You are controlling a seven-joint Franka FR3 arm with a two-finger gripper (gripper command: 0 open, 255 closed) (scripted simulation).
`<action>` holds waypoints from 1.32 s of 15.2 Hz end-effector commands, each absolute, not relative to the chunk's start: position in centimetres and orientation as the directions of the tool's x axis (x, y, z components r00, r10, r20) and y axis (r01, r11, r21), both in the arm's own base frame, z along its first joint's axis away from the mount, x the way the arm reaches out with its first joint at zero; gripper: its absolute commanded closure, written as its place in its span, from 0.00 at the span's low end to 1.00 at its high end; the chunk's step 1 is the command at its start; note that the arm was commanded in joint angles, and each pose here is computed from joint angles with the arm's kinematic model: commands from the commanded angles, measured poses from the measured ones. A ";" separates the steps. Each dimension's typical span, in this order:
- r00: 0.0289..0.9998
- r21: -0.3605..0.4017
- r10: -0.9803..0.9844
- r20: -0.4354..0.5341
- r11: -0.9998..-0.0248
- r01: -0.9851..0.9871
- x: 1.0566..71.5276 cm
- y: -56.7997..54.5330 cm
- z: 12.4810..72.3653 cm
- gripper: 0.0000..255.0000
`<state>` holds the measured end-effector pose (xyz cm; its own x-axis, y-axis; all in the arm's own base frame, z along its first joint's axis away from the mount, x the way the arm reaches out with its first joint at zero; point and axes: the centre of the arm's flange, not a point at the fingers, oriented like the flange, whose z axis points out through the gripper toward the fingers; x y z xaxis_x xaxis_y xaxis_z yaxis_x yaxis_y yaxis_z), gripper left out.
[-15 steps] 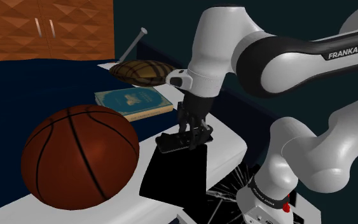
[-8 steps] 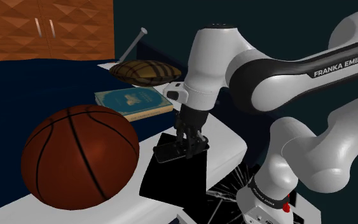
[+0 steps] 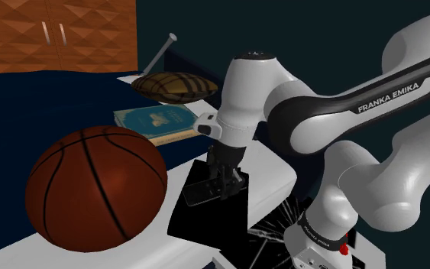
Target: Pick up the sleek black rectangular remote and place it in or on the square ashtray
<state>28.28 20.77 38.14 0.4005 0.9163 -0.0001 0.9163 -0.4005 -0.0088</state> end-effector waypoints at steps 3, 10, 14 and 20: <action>0.400 -0.008 0.916 0.000 -0.400 0.916 28.2 20.8 38.0 1.00; 0.401 -0.009 0.916 0.000 -0.400 0.916 28.2 20.8 38.0 0.00; 0.400 -0.008 0.916 0.000 -0.400 0.916 28.3 20.8 40.7 0.00; 0.400 -0.008 0.916 0.000 -0.400 0.916 28.3 20.8 43.0 0.00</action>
